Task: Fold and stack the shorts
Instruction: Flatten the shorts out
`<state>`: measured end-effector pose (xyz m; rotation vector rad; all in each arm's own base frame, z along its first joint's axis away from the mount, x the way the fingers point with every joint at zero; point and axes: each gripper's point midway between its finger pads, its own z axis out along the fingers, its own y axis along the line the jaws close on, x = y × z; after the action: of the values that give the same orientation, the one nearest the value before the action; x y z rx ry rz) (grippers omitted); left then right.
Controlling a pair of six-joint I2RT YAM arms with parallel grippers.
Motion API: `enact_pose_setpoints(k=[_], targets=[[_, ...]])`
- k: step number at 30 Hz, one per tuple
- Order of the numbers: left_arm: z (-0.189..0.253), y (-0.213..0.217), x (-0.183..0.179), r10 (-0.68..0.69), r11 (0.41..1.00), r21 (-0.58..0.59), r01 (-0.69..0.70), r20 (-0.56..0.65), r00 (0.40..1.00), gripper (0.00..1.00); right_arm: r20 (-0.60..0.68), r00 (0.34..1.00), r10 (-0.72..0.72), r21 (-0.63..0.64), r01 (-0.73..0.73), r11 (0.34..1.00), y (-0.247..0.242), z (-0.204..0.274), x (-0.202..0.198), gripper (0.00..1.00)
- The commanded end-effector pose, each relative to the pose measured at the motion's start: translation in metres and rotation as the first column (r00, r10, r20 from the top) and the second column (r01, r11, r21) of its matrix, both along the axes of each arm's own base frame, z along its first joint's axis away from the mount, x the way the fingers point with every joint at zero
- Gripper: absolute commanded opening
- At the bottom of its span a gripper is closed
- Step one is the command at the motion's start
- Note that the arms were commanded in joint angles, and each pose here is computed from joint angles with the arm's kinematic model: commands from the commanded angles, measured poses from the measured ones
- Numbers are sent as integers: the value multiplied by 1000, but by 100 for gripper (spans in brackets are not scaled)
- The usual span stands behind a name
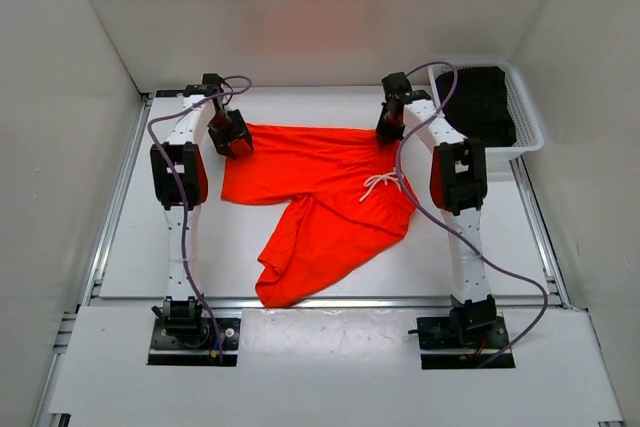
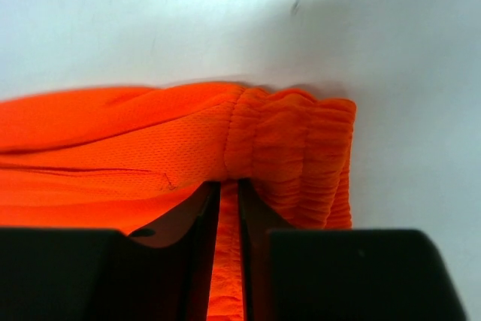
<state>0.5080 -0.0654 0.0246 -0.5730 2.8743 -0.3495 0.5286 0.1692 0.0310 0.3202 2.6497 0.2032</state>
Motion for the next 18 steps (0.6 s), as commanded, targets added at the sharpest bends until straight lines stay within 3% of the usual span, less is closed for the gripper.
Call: enact_pose_setpoints(k=[1,7,11,12,15,17,18], targets=[[-11,-15,16,0,996,-91,2,20,1000,68,22,994,-104,-6,104,995,-32,-3,26,20],[-8,-33,50,26,980,-199,-4,112,993,68,62,993,-95,43,93,995,-24,-4,53,28],[10,-33,74,54,971,-238,-7,190,980,68,106,992,-63,87,54,995,-14,11,67,55],[13,-33,78,54,971,-238,-3,208,977,69,127,990,-58,101,46,994,-11,18,70,67],[53,-26,86,66,973,-229,2,290,955,83,196,980,-31,148,2,989,-3,54,73,88],[94,-21,86,75,978,-207,1,356,931,98,259,966,-9,200,-45,979,6,95,70,92],[102,-19,82,70,981,-192,2,365,928,100,281,960,-5,210,-56,976,7,107,69,95]])
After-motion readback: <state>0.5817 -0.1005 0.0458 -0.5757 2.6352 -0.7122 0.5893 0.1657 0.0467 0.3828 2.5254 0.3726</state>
